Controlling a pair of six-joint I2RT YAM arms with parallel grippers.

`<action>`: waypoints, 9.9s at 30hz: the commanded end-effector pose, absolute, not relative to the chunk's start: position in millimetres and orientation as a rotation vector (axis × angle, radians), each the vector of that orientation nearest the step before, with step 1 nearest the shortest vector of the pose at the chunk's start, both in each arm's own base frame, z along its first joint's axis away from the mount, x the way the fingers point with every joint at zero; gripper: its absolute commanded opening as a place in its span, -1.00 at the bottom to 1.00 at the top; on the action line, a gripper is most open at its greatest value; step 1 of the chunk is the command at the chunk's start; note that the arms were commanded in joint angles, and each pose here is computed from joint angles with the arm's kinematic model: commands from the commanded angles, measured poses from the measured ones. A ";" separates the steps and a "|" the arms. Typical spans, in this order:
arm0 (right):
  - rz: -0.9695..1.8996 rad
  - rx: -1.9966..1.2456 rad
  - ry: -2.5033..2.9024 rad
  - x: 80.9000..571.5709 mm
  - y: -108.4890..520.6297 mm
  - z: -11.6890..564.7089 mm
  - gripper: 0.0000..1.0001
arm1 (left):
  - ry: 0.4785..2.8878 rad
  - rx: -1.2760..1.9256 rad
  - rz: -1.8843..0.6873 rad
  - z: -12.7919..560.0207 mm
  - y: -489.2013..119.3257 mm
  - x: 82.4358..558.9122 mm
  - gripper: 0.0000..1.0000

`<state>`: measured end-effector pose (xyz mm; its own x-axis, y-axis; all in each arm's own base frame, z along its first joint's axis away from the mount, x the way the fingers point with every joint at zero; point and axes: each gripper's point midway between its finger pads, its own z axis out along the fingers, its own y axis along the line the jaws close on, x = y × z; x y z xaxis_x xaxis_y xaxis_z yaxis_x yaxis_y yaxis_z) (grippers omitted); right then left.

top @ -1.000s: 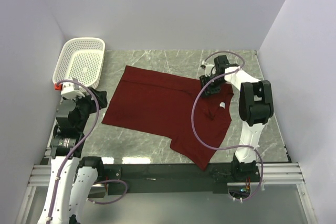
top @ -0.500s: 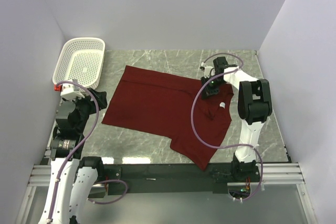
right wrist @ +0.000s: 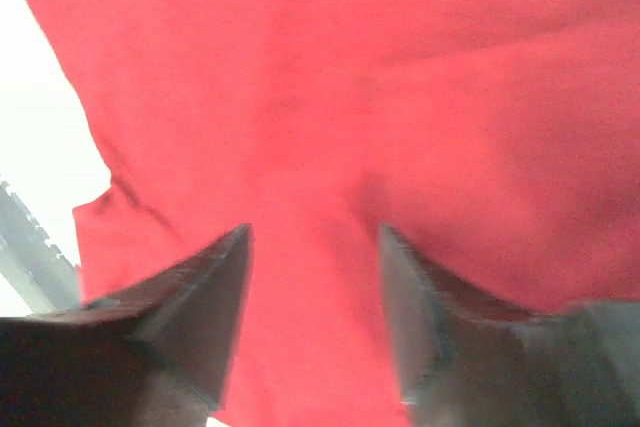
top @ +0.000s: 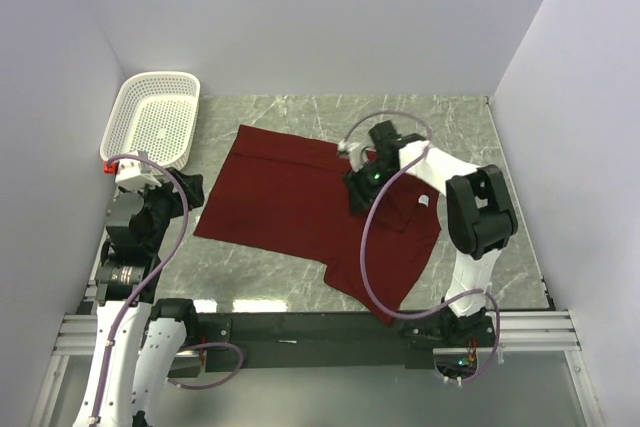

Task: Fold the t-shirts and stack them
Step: Fold the tshirt

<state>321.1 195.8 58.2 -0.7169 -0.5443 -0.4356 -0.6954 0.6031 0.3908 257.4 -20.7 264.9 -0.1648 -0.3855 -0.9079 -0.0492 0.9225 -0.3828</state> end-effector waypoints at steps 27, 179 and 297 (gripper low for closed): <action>0.634 -1.476 1.919 219.3 154.6 116.3 0.32 | 2.327 -1.201 -0.376 74.6 -39.6 238.7 0.58; 0.275 -1.471 1.994 277.6 129.1 84.4 -0.95 | 2.135 -1.439 -0.251 50.7 -14.3 256.9 0.13; 0.006 -0.938 1.871 341.2 87.1 250.4 -1.00 | 2.303 -1.046 -0.201 80.5 -24.8 453.0 -0.99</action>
<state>325.3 89.3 221.3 -0.2464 -0.6226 -0.7427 -0.6539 0.6724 -0.3467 439.4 -22.3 68.5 -0.5120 -0.7435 -0.4303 -0.6659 0.6599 -0.3479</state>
